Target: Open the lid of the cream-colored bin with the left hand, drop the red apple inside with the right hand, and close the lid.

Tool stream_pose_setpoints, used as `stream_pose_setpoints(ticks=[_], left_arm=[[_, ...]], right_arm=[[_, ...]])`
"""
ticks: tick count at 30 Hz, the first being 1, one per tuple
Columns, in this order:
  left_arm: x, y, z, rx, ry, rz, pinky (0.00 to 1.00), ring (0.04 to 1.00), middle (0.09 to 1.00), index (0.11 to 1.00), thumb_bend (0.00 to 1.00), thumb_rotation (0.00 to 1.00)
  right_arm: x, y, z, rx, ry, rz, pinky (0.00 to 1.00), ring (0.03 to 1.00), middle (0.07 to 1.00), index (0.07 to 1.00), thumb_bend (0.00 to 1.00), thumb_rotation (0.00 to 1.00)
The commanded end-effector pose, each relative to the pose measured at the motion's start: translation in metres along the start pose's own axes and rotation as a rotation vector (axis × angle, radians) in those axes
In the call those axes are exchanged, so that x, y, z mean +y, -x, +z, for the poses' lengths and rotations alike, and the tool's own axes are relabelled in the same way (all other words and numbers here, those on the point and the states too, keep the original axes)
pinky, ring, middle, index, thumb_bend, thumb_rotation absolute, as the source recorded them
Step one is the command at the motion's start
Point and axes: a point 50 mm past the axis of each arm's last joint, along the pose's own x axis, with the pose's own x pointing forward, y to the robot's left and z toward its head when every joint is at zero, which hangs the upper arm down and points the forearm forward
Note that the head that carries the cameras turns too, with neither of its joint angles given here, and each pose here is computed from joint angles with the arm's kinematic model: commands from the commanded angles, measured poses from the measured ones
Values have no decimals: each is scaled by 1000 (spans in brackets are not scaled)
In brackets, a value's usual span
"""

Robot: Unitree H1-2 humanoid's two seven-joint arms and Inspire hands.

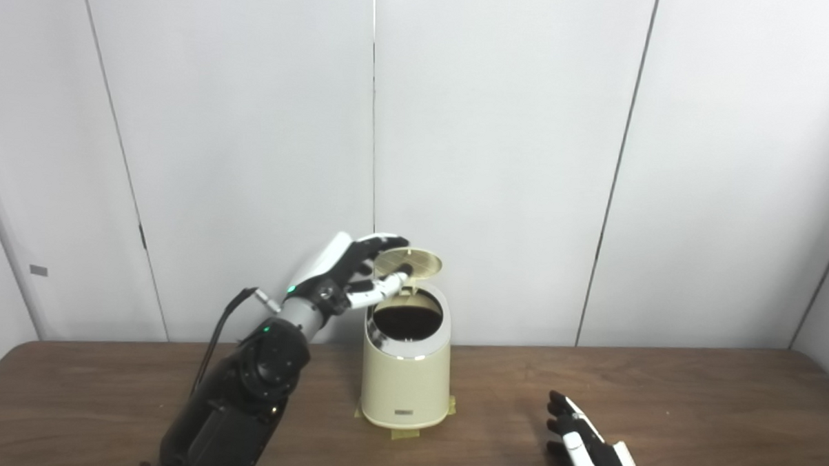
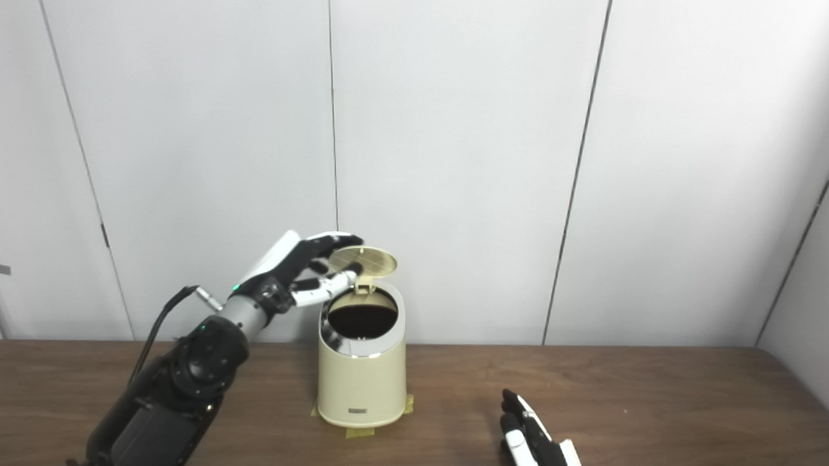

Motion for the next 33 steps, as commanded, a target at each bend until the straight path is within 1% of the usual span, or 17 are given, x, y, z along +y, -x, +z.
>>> stream_pose_setpoints(ticks=[1, 3, 5, 8, 10, 11, 13, 15, 17, 18, 19, 24, 27, 30, 33], left_arm=[[34, -11, 27, -114, -121, 89, 817, 866, 850, 818, 444, 530], [33, -11, 29, -123, -177, 83, 833, 875, 854, 818, 452, 539], [33, -9, 30, -138, -228, 84, 829, 879, 856, 817, 455, 547], [33, -6, 32, -166, -336, 99, 822, 858, 838, 808, 460, 527], [34, -3, 33, -180, -427, 115, 885, 838, 819, 803, 463, 558], [35, -2, 34, -185, -470, 118, 896, 834, 815, 801, 464, 565], [38, 2, 35, -190, -533, 117, 942, 838, 812, 805, 453, 596], [40, 6, 36, -195, -591, 116, 968, 846, 812, 807, 448, 614], [41, 9, 37, -203, -639, 117, 974, 852, 812, 805, 445, 615], [42, 11, 36, -207, -664, 115, 970, 852, 812, 804, 443, 633], [42, 12, 36, -209, -679, 114, 966, 853, 813, 802, 441, 654], [38, 16, 32, -226, -743, 103, 955, 834, 791, 783, 451, 686], [34, 19, 30, -224, -764, 79, 954, 856, 790, 782, 455, 724], [30, 23, 26, -225, -779, 58, 918, 841, 776, 770, 465, 733], [27, 27, 21, -209, -785, 27, 943, 853, 781, 775, 471, 763]], right_arm=[[2, -5, 3, -10, 14, 0, 791, 881, 909, 900, 512, 1000], [3, -4, 1, -16, 24, -1, 792, 877, 907, 902, 508, 1000], [3, -4, 1, -22, 45, -1, 784, 872, 904, 900, 505, 1000], [3, -3, -1, -28, 85, 2, 809, 880, 905, 902, 554, 1000], [2, -3, -3, -31, 95, 3, 800, 877, 902, 900, 573, 1000], [3, -3, -3, -33, 95, 4, 798, 877, 902, 900, 576, 1000], [3, -3, -3, -34, 94, 4, 793, 876, 898, 897, 561, 1000], [3, -3, -4, -34, 89, 5, 787, 873, 895, 894, 557, 1000], [4, -4, -4, -34, 91, 5, 779, 866, 890, 891, 555, 1000], [3, -4, -4, -34, 94, 6, 774, 862, 889, 891, 559, 1000], [3, -4, -4, -34, 96, 7, 775, 863, 888, 894, 561, 1000], [0, -4, -3, -35, 102, 3, 783, 866, 886, 900, 563, 1000], [-3, -4, -2, -36, 121, -3, 779, 860, 879, 898, 565, 1000], [-5, -4, 0, -33, 135, -6, 775, 854, 876, 899, 575, 1000], [-7, -5, 0, -35, 136, -8, 761, 852, 874, 901, 570, 1000]])
